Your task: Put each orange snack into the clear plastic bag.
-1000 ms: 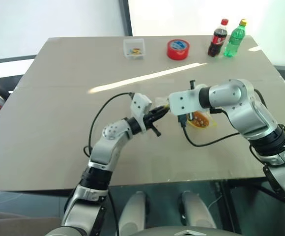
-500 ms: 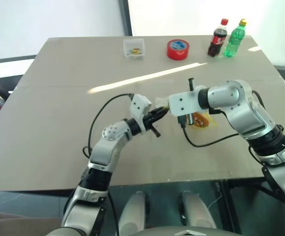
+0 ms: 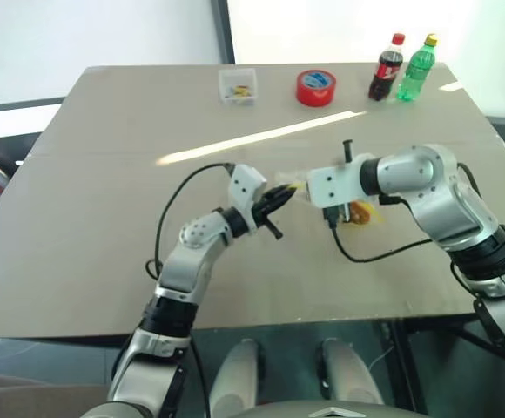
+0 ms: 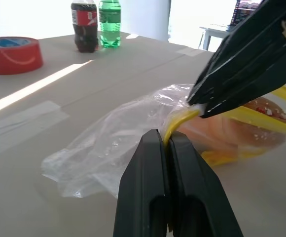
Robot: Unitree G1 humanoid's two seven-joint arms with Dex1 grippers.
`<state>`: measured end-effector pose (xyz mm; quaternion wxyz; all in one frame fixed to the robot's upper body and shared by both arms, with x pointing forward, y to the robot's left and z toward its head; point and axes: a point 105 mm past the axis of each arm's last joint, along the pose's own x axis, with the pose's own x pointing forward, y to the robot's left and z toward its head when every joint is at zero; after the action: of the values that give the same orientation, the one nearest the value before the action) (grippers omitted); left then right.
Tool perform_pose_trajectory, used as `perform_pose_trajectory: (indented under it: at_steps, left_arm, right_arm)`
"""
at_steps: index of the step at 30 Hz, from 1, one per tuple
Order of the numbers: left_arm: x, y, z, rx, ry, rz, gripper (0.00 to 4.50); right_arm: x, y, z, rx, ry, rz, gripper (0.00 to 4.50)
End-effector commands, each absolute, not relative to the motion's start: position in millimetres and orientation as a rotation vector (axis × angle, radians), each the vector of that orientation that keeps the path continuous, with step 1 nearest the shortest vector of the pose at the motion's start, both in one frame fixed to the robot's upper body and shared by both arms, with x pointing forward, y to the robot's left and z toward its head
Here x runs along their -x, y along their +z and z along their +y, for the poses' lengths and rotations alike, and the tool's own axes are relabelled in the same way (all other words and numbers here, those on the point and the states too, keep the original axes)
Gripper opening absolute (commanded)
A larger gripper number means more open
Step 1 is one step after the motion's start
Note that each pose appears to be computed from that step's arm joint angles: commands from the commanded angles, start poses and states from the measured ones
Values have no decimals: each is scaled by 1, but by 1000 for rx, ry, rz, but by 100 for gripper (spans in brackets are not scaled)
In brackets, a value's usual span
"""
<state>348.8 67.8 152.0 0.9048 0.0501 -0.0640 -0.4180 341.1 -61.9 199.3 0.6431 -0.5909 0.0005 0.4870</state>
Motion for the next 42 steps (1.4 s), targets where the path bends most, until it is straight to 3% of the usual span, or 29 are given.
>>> perform_pose_trajectory:
  at_steps: [1,25,35,39,42]
  left_arm:
    - [-358,175,89,-124,-750,-228,0]
    - [-363,176,96,-127,-727,-235,0]
    - [-365,174,91,-176,-747,-233,0]
    - [-392,194,92,-266,-634,-286,0]
    - [-406,265,106,-292,-516,-475,0]
  right_arm:
    - [-353,209,-92,1359,975,57,3]
    - [-362,219,-162,1327,739,215,3]
    - [-370,226,-170,1343,674,187,3]
    - [-399,274,-153,1254,467,-62,3]
    - [-409,325,-164,1240,301,-205,3]
